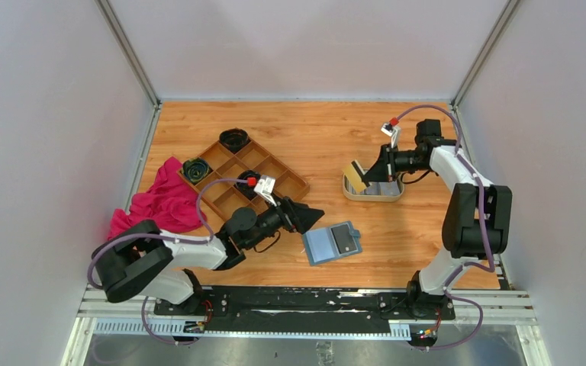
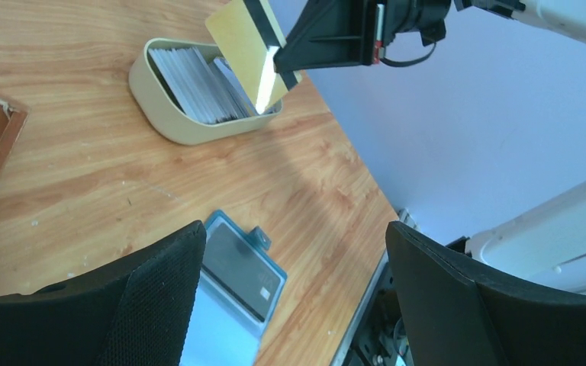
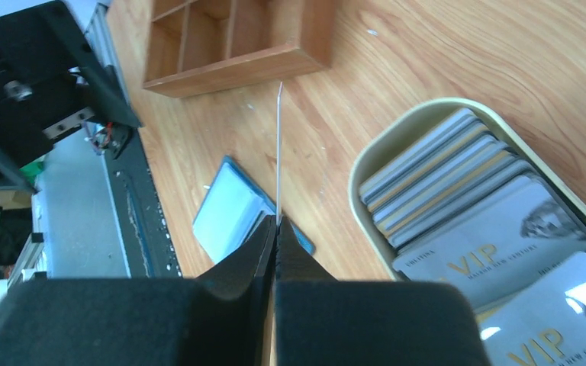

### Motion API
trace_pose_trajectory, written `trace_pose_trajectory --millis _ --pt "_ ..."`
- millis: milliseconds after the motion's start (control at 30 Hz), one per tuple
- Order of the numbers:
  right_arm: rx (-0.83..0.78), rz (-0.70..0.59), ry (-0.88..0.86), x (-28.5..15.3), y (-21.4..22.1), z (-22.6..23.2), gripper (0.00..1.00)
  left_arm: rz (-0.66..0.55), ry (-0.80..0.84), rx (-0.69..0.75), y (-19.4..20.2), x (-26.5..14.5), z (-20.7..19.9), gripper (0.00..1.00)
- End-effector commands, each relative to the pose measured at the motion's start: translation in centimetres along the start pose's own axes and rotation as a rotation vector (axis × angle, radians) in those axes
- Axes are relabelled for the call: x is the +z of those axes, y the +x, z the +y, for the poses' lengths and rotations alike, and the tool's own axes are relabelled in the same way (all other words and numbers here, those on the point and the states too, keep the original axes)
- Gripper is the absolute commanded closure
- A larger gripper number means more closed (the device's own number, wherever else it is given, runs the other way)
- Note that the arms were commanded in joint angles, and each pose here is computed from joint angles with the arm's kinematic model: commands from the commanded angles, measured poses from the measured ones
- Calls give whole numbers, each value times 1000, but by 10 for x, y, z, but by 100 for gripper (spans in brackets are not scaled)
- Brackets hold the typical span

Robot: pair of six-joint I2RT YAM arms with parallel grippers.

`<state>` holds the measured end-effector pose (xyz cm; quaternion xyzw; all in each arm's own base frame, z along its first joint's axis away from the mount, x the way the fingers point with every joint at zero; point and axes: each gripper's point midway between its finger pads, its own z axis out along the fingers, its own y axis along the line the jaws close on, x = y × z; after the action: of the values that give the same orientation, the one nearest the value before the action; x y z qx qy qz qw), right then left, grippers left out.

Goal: Put the credit cards into the card holder
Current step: Pick up the credit card from the storage box, then insert the credit card into the card holder.

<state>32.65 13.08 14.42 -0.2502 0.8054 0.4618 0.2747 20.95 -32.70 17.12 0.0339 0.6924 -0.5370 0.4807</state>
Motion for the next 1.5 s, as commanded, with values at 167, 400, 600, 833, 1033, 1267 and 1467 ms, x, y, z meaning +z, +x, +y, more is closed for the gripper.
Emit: trace_pose_trajectory --millis 167,400,600,833,1033,1267,1467 --pt "-77 -108 -221 -10 -10 56 100 -17 91 -23 -16 38 -12 11" --pt "-105 -108 -300 -5 -8 81 100 4 129 -20 -15 62 -18 15" --pt "-125 -90 -343 2 -5 96 100 -2 127 -34 -18 75 -14 22" --pt "-162 -62 -376 10 0 111 100 -11 152 -46 -26 88 -20 37" --pt "-181 -49 -388 12 3 117 100 -15 181 -58 -29 88 -22 61" --pt "-218 -34 -410 13 8 129 100 -16 272 -46 -35 82 -29 99" --pt "-309 -18 -419 8 15 145 72 -6 429 4 -36 57 -47 100"
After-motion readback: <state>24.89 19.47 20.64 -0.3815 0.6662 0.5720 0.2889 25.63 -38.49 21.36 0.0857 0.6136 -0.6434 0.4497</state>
